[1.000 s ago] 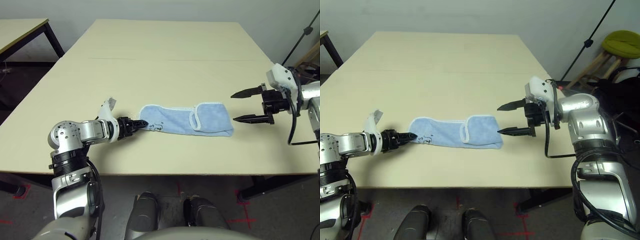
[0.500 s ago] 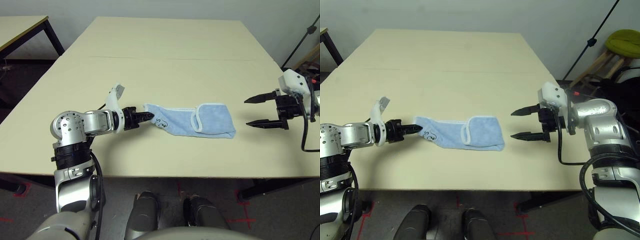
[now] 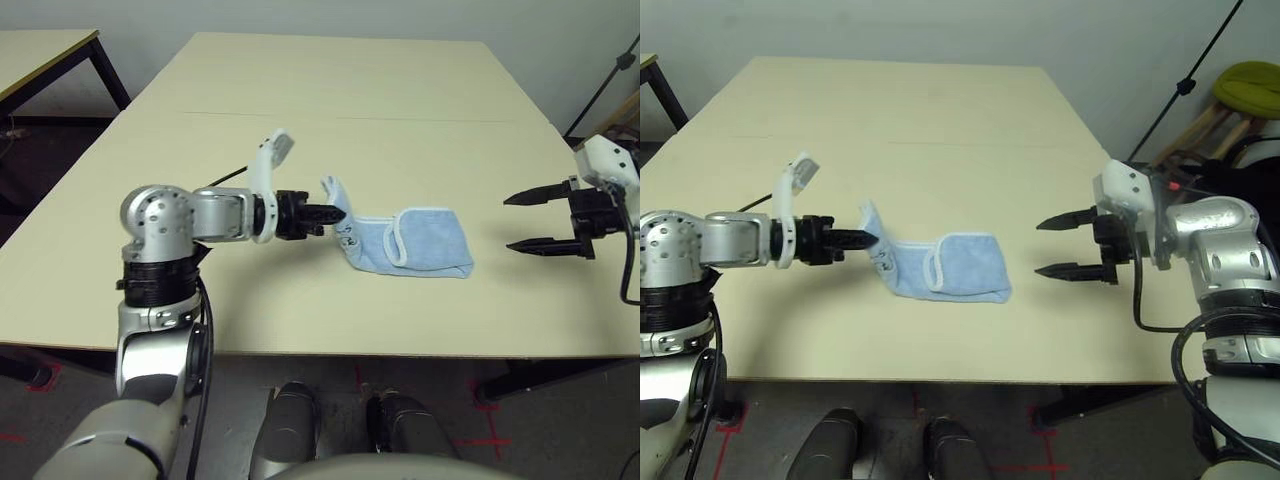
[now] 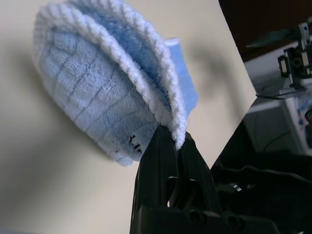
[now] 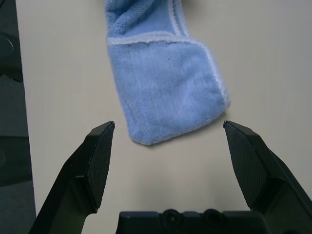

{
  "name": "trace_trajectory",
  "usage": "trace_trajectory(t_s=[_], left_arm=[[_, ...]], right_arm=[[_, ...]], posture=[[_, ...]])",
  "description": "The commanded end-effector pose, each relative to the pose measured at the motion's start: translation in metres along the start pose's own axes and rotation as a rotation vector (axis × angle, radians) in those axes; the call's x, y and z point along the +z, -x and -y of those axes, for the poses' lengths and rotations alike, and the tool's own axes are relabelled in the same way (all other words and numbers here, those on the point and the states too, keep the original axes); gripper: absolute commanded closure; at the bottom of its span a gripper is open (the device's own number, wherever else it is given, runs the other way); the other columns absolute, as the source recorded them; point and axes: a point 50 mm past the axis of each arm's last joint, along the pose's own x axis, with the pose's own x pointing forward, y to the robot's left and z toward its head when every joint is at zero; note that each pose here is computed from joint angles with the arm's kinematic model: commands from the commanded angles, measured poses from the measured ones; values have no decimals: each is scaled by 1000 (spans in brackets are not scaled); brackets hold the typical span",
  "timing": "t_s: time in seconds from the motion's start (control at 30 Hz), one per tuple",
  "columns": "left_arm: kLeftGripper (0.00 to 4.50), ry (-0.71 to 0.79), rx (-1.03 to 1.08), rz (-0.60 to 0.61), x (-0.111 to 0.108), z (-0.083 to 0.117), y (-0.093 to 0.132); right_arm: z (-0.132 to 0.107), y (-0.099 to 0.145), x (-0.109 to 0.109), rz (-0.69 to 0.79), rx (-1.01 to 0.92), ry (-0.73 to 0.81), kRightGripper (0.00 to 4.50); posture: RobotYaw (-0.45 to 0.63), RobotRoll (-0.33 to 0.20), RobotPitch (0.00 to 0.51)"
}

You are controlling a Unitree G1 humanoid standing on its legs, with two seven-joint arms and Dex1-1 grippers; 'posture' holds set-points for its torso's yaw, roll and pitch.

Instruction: Fold the towel and set it aside.

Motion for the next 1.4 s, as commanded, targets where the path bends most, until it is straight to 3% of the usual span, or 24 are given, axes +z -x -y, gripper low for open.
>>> trace_trajectory(t_s=[0.03, 0.5, 1.03, 1.4], left_arm=[[4427, -105, -28, -55, 3, 5, -16], [4427, -379, -139, -140, 6, 11, -66], [4427, -580, -293, -214, -9, 45, -98], [4427, -637, -338, -196, -12, 49, -113]], right_arm=[[-3, 5, -3, -11, 8, -16, 0], [-3, 16, -5, -32, -24, -30, 0], [0, 13, -5, -25, -22, -26, 0], [0, 7, -5, -14, -8, -27, 0]], posture=[[96, 0, 123], [84, 0, 124], [82, 0, 119], [84, 0, 119]])
